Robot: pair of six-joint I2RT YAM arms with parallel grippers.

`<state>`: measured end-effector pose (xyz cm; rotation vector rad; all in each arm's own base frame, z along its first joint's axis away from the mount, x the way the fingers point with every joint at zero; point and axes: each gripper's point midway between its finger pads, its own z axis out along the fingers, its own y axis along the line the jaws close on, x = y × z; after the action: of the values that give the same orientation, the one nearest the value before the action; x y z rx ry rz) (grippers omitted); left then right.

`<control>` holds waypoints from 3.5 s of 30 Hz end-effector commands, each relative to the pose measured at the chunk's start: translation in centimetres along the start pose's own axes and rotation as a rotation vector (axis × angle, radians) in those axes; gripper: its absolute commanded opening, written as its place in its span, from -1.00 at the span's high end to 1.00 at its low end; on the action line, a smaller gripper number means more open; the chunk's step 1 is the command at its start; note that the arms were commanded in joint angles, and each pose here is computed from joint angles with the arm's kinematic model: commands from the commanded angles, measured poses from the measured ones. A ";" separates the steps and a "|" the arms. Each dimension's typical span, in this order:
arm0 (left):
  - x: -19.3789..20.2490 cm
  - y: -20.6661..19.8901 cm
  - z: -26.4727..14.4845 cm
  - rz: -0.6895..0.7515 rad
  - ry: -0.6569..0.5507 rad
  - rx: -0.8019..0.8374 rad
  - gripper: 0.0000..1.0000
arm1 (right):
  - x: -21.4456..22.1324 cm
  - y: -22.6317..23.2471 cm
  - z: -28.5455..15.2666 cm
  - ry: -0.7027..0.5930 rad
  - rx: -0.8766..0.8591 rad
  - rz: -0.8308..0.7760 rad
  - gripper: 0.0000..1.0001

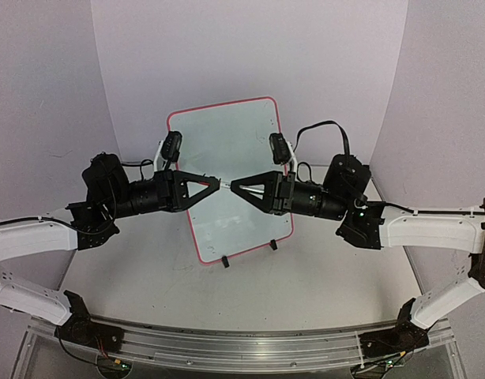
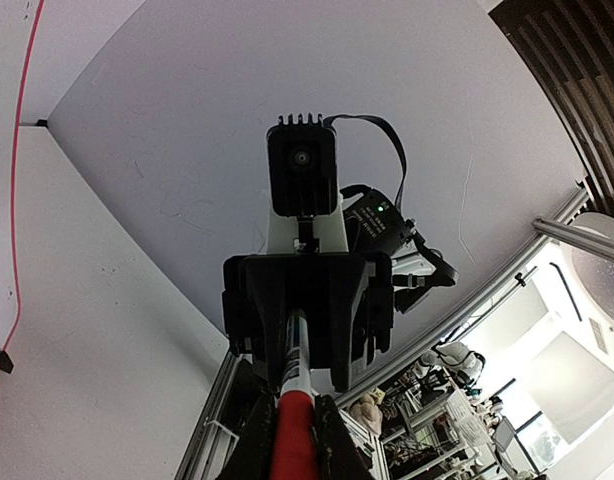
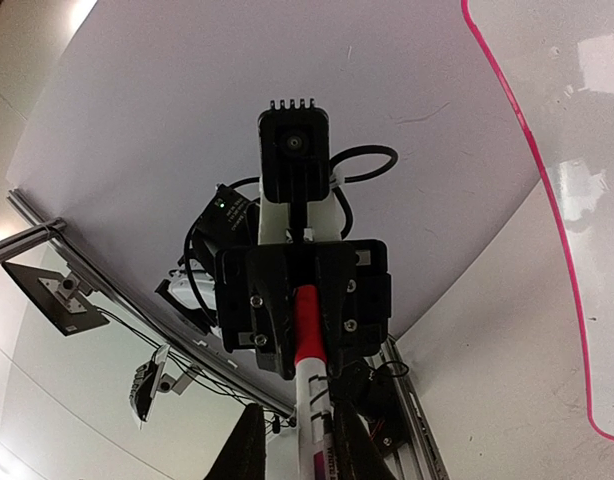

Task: Write a sentence on the whiteboard
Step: Open the pen cap from the whiteboard marker, then place the pen cap at the center of the board, then hold the whiteboard on the whiteboard stand.

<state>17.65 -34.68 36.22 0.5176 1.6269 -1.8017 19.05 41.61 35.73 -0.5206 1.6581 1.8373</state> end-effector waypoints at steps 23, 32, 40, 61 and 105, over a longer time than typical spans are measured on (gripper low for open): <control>-6.9 2.0 -5.2 -0.039 -0.318 -0.150 1.00 | -2.4 -2.1 -6.9 -0.157 0.076 -0.001 1.00; -3.0 6.5 -6.3 -0.113 -0.171 -0.340 1.00 | -2.2 -2.4 -9.0 -0.131 0.199 -0.088 1.00; 5.2 13.3 -13.6 -0.265 -0.036 -0.765 1.00 | -2.0 -3.4 -9.9 -0.007 0.384 -0.220 1.00; 14.9 24.5 -16.1 -0.452 0.225 -1.043 0.75 | 0.5 -5.7 -8.7 0.067 0.412 -0.184 1.00; -11.0 14.0 -10.2 0.293 0.215 -0.591 -0.99 | -7.9 -4.2 0.1 0.106 0.295 -0.262 1.00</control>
<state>32.14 -21.59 30.31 0.5168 2.1302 -0.9527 27.22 39.18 35.25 -0.6085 1.8831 1.3309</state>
